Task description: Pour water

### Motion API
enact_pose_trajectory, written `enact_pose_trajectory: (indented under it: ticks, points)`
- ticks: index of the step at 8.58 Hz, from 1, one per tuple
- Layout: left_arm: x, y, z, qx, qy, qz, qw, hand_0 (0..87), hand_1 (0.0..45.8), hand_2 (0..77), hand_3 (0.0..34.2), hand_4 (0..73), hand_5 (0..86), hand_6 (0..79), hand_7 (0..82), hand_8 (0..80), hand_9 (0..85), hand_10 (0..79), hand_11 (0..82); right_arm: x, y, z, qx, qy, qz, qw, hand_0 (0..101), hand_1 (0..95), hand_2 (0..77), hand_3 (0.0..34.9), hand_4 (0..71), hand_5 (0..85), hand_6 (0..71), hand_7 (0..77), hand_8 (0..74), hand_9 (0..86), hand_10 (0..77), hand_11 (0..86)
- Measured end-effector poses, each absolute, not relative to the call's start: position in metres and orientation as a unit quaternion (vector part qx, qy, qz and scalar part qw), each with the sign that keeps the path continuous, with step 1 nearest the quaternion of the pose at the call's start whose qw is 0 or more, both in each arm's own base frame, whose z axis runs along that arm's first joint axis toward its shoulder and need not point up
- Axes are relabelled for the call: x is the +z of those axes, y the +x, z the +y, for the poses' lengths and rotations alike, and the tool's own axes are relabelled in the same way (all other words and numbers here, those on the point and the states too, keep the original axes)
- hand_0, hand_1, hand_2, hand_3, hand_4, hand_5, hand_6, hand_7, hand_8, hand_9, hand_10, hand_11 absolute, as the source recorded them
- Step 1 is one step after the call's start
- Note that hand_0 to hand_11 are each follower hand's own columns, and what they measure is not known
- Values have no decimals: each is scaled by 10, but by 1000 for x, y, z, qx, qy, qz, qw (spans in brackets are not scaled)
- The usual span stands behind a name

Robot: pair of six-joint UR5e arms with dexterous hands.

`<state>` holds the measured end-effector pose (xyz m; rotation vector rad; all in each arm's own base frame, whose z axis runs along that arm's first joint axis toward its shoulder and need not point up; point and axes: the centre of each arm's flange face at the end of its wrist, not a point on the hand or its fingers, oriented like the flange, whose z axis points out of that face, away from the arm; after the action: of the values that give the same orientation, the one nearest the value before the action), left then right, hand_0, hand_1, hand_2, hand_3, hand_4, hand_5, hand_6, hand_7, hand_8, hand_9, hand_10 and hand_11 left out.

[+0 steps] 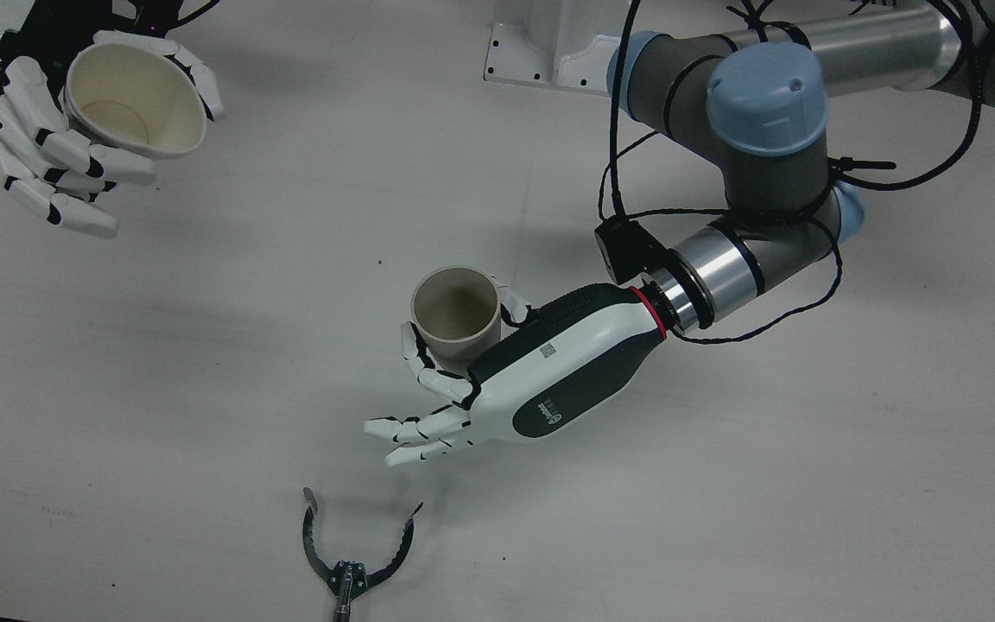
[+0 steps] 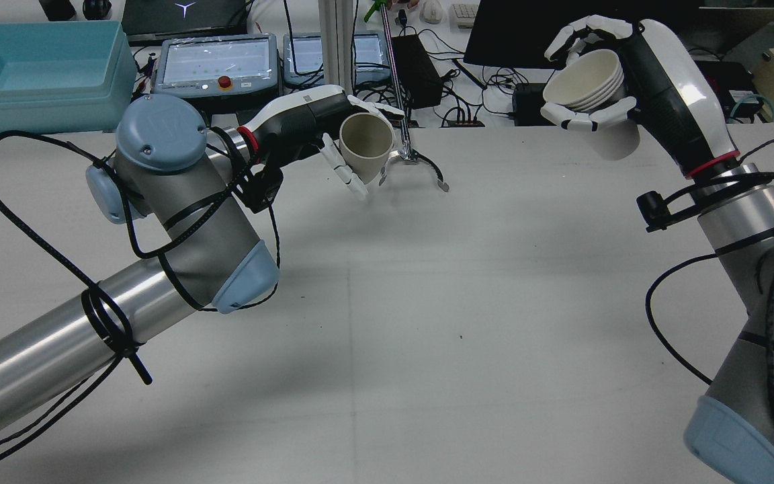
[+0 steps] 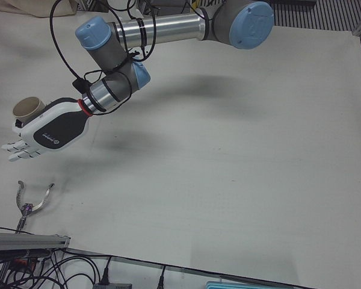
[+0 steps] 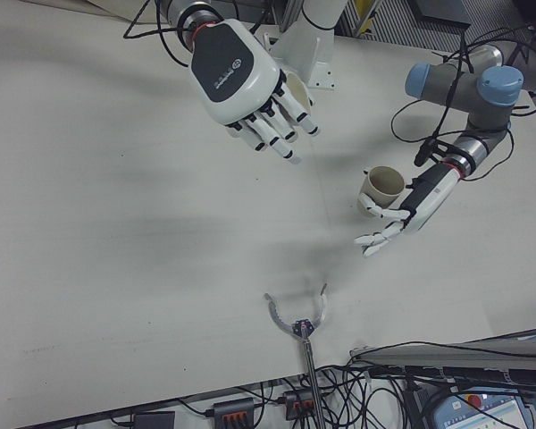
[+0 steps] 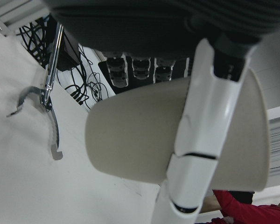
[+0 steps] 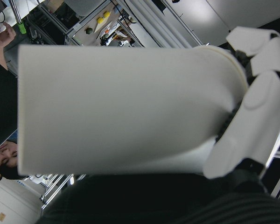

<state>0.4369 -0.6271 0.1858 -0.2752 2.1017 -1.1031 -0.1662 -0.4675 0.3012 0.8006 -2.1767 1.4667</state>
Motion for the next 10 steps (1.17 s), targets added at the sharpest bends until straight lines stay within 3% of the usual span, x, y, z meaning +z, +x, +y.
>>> enact_pose_trajectory:
  ticks: [5, 7, 8, 10]
  points:
    - [340, 327, -669, -522, -79, 777, 343, 778, 240, 60, 0, 611, 284, 131, 164, 60, 87, 82, 125, 367, -160, -520, 589, 249, -763, 96, 489, 65, 382, 0, 136, 415, 584, 584, 322, 338, 567, 693]
    - [399, 286, -672, -556, -74, 759, 330, 787, 245, 44, 0, 611, 289, 131, 164, 60, 87, 82, 125, 390, -167, -531, 604, 233, -758, 75, 489, 65, 382, 0, 147, 420, 584, 584, 338, 360, 567, 698]
    - [435, 268, -666, -575, -74, 747, 324, 789, 245, 44, 0, 595, 295, 131, 147, 60, 87, 54, 125, 400, -169, -535, 610, 228, -756, 69, 490, 65, 382, 0, 147, 415, 584, 584, 338, 360, 567, 693]
    - [516, 225, -646, -614, -69, 722, 313, 799, 251, 44, 0, 595, 295, 131, 153, 60, 87, 76, 131, 414, -171, -540, 619, 226, -749, 60, 492, 65, 382, 0, 153, 398, 584, 584, 360, 398, 562, 698]
